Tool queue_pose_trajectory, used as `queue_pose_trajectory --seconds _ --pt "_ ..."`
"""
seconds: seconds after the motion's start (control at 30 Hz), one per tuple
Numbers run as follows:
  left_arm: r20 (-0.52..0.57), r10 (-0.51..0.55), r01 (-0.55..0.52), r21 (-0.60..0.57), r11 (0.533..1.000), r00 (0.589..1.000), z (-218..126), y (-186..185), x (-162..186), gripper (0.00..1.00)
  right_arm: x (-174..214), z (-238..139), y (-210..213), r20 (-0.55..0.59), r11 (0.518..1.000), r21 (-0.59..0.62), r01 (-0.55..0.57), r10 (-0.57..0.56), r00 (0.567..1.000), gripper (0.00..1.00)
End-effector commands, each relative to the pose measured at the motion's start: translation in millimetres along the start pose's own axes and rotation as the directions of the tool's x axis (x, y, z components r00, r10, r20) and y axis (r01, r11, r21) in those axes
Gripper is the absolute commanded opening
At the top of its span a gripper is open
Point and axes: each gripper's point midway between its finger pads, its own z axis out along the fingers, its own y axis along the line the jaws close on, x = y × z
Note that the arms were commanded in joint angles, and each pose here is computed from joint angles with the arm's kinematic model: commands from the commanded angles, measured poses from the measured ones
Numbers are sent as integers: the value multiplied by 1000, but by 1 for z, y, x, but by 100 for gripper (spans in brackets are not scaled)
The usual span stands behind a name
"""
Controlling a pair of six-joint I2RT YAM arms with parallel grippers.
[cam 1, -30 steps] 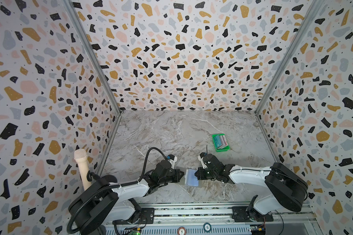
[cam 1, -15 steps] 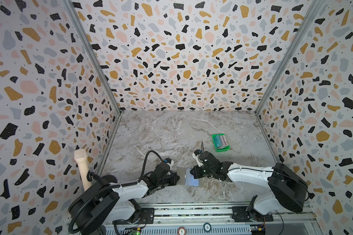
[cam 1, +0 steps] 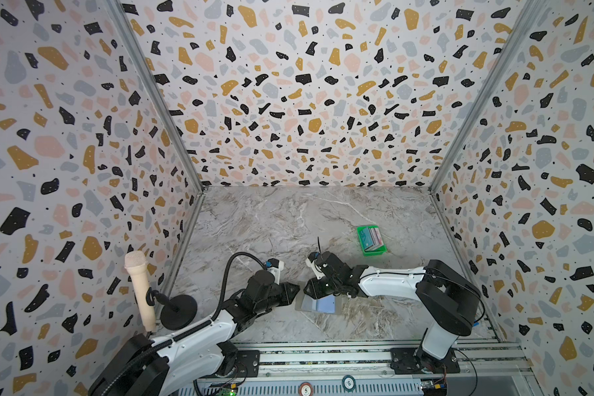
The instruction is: Put the credit cards into the card holder
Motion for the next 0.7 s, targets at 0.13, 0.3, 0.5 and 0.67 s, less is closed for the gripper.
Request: queue_pose_trajectory --seconds 0.13,0.3,0.5,0.67 --pt "-25 10 -8 82 997 1000 16 -21 -4 18 -17 -43 15 85 998 20 67 -68 994 48" --pt "-52 56 -55 29 998 997 27 -16 -1 12 -3 -56 -2 85 997 63 34 -39 996 49" --pt "-121 44 -50 -55 997 992 40 14 20 4 33 -38 -29 1 995 99 -5 5 1000 44" --pt "-206 41 -60 -87 994 978 45 27 50 1 48 -33 -69 -40 978 207 -30 39 998 38"
